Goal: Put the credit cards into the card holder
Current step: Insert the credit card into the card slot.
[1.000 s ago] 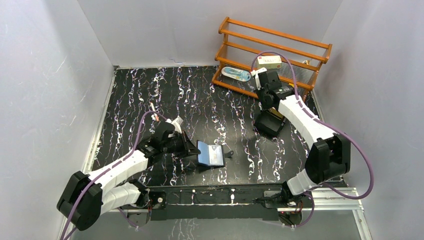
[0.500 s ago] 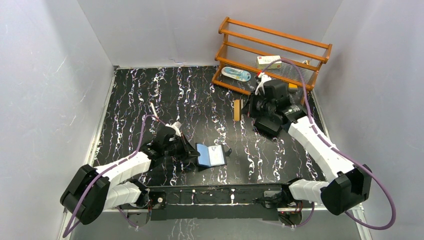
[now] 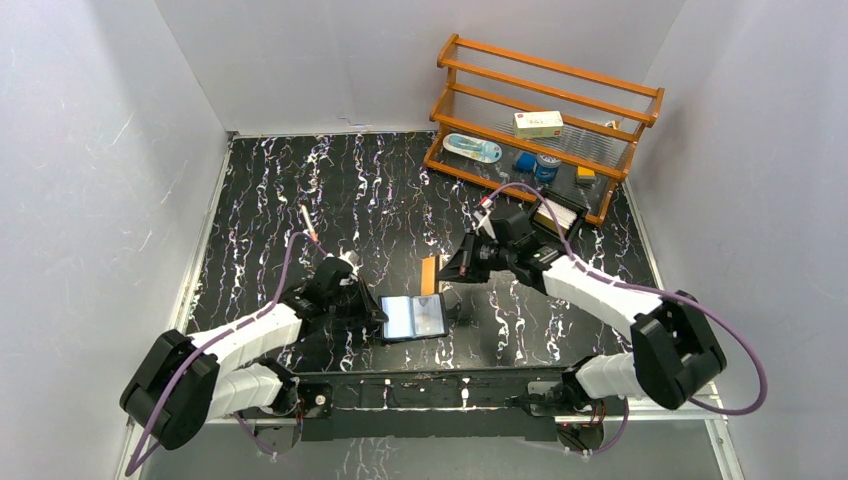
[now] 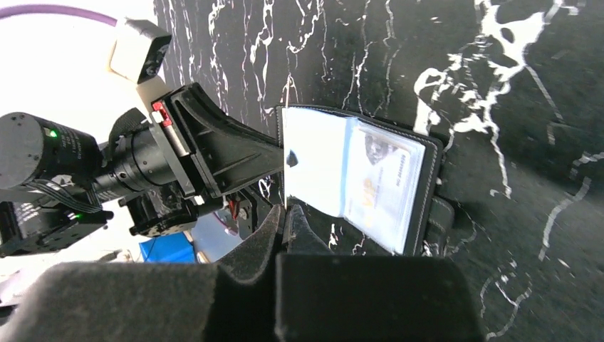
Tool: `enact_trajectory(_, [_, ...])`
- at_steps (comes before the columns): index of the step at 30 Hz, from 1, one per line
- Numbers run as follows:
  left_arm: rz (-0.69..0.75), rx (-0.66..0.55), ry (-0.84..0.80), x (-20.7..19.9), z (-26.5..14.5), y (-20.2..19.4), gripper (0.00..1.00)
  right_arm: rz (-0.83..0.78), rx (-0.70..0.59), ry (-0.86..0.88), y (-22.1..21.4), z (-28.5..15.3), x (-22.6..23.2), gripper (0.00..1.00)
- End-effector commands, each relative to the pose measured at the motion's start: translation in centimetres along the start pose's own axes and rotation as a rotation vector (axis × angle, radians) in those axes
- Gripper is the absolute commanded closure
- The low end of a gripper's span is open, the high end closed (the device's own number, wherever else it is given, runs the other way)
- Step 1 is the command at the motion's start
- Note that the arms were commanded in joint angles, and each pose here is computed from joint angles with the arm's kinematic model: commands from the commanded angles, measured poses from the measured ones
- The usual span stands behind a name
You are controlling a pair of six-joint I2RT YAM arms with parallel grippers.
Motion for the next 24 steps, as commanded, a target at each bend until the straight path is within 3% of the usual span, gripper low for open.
enact_trajectory(1, [0.039,0.004,0.084,1.1,0.1,0.1,1.00,-0.065,0.022,0.063,-0.3,2.4,1.3,1.00])
enact_trajectory(13, [0.058,0.022,0.129,1.9,0.4,-0.1,1.00,-0.119,0.142,0.073,-3.2,7.4,-1.2,1.00])
enact_trajectory(24, [0.044,0.022,0.143,2.6,0.6,-0.4,1.00,-0.103,0.175,0.025,-5.7,7.1,-3.8,1.00])
Point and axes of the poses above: each gripper's point midway between its finger pads, its own z axis out along the fingers, its own x axis along the line the jaws close on, y = z × x, the point moved 7 cm from there along -z, back along the fingers, and after that the axes turned 3 degrees about -z, right-handed, at the moved point
